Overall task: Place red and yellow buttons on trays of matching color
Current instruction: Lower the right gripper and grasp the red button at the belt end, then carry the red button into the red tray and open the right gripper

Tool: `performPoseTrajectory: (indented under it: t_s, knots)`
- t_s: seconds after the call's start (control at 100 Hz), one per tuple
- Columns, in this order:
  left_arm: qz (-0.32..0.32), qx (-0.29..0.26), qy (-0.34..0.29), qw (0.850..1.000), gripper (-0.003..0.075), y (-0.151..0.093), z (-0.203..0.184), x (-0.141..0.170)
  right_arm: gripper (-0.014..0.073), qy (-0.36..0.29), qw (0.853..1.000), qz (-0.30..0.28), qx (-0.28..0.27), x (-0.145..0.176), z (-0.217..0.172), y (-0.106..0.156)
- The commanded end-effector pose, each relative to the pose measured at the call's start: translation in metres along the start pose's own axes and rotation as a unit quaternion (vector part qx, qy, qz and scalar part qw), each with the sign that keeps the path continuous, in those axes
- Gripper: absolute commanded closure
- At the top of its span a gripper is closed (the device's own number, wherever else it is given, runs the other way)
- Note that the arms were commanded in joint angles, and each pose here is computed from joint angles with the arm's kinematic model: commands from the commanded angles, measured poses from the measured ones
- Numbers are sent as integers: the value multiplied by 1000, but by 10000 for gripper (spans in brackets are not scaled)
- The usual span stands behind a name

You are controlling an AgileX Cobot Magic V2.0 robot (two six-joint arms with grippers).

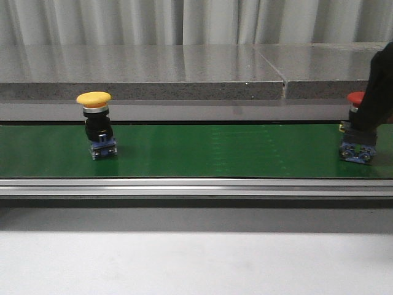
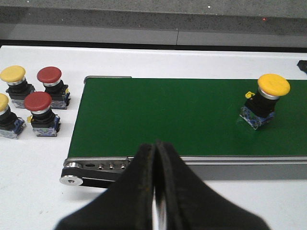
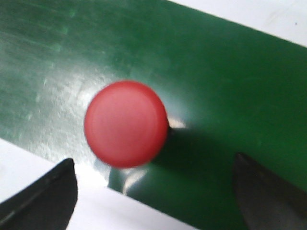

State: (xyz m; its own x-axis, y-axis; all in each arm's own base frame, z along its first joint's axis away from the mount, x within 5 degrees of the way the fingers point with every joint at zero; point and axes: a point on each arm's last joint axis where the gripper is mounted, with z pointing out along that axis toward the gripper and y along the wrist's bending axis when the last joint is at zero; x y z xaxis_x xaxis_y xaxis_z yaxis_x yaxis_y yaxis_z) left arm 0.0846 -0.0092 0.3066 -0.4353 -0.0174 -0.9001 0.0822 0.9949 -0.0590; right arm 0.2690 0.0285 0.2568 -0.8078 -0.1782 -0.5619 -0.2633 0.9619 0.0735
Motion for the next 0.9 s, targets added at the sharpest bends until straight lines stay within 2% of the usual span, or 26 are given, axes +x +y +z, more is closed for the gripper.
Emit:
performPoseTrajectory:
  t_s: [0.0,0.08,0.15,0.22,0.39,0.46,0.56,0.65,0.75,0.89]
  knots:
    - [-5,5,-48,999,739,-1,-4,-14,-48,-57,998,-4,13,-21,-6,-2]
    - [-5,5,-48,999,739,-1,-4,-14,-41,-52,998,-10,18,-26,0,-5]
    - [-5,5,-48,999,739,-1,-4,-14,14,-45,999,-15,20,-29,6,-7]
    - [-5,5,-48,999,739,-1,-4,-14,124,-38,999,-14,19,-30,11,-8]
    - [-5,5,-48,999,739,-1,-4,-14,466,-12,1000,-15,5,-30,9,-6]
    - [-5,5,-48,999,739,-1,-4,-14,540,-8,1000,-19,0,-33,2,-5]
    - [-5,5,-48,999,739,-1,-4,-14,549,-22,1000,-19,5,-45,-13,-9]
    - [-5,5,-49,999,739,-1,-4,-15,549,-42,999,-5,20,-59,-31,-24]
    - [-5,5,-49,999,739,-1,-4,-15,549,-62,997,20,45,-72,-48,-49]
    - [-5,5,-49,999,739,-1,-4,-15,549,-89,989,67,95,-82,-62,-98]
